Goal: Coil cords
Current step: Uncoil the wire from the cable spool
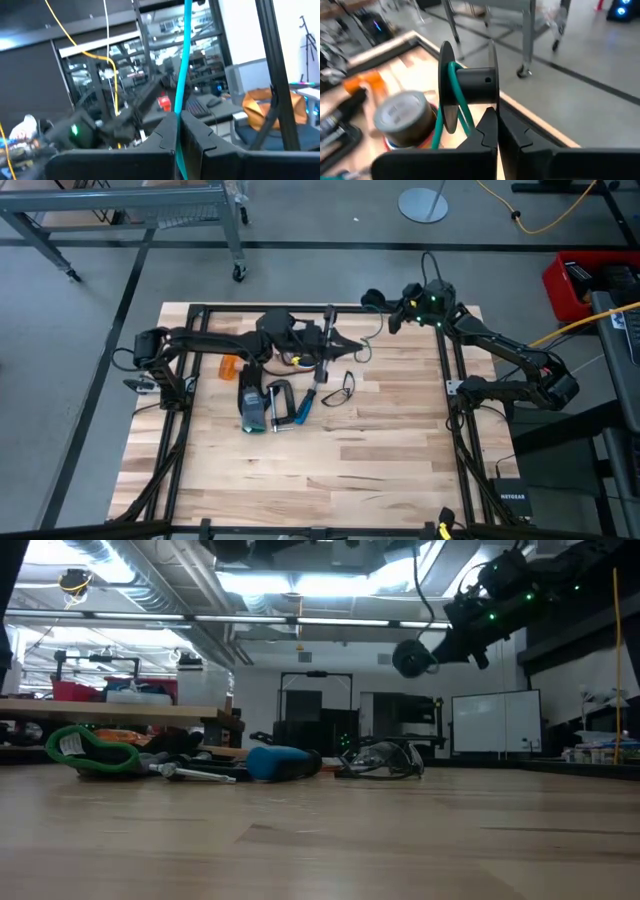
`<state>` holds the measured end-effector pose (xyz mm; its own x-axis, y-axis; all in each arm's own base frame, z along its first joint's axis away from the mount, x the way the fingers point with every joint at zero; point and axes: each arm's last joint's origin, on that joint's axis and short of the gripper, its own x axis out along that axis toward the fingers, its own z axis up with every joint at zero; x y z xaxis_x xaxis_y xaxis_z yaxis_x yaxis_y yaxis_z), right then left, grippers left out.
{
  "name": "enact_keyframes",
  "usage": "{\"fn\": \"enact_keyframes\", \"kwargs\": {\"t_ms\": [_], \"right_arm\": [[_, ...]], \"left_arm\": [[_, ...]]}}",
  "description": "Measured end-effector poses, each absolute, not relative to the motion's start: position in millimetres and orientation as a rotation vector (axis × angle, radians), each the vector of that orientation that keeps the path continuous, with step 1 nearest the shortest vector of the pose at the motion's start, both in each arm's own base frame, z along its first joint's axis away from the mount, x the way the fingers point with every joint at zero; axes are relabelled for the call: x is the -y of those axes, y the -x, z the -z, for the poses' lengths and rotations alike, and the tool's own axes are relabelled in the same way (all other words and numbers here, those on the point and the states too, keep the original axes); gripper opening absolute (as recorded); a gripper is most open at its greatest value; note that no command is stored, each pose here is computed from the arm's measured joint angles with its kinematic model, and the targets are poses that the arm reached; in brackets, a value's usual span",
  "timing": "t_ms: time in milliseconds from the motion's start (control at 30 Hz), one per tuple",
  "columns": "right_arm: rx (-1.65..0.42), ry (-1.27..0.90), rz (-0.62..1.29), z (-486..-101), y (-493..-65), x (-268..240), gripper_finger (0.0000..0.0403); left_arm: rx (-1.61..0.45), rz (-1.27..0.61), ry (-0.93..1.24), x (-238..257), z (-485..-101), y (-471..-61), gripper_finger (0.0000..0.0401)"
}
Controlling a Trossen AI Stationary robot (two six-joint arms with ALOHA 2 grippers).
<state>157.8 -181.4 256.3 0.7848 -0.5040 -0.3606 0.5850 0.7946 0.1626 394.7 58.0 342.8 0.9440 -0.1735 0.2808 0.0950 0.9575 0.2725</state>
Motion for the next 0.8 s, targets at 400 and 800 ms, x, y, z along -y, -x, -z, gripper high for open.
{"fn": "enact_keyframes", "kwargs": {"t_ms": [400,800], "right_arm": [[-0.512,-0.303,0.649,-239,-151,176,0.0001],[-0.659,-0.392,0.635,-226,-144,168,0.0001]], "left_arm": [[0.401,0.113,-0.36,-58,-373,-395,0.0],[0.514,0.048,-0.548,-58,-409,-390,0.0]]}}
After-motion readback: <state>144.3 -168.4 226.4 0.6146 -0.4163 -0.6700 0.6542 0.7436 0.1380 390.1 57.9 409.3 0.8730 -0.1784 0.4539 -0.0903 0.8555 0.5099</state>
